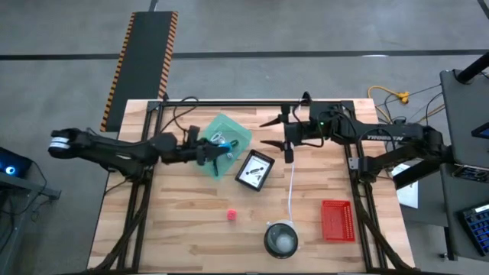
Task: Pick and place items into bin
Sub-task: Put the blue charger adaptor into the red bin
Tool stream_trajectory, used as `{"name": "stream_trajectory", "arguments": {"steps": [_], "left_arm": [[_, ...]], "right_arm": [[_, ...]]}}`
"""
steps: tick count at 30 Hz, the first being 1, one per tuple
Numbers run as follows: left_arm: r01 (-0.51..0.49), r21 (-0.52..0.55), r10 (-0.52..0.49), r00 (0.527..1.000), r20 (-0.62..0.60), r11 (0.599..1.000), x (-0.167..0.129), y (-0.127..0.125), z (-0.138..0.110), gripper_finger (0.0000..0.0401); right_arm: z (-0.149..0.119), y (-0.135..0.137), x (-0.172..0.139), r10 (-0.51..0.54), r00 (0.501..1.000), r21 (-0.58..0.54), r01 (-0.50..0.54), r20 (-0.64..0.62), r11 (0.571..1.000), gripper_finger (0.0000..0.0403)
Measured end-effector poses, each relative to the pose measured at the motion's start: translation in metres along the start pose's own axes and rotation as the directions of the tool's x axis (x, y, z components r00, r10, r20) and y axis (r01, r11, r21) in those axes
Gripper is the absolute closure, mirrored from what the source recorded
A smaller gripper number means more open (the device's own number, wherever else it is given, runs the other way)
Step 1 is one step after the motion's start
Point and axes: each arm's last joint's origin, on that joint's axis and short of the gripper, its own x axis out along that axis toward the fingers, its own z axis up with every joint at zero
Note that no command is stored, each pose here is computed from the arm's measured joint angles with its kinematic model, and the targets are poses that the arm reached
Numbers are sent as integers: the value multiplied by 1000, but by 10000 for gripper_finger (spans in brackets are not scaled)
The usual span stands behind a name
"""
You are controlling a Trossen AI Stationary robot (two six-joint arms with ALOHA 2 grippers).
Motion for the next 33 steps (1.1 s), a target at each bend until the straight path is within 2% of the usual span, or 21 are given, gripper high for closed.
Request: {"name": "stream_trajectory", "arguments": {"steps": [3,7,14,21,33], "left_arm": [[-53,16,54,999,-7,998,13,10,-1,270],[-96,68,97,995,-9,993,28,22,-4,270],[44,83,-47,998,36,996,52,27,2,270],[90,94,-90,996,-9,991,75,29,11,270],[174,153,-169,985,-47,973,104,21,29,270]], "right_arm": [[-4,1,6,15,1000,-8,-15,2,1000,191],[-7,2,10,30,1000,49,-30,-8,998,191],[-7,4,11,62,998,75,-63,5,995,191],[-8,4,11,67,998,101,-66,2,993,185],[-11,5,10,80,996,76,-77,-34,994,161]]}}
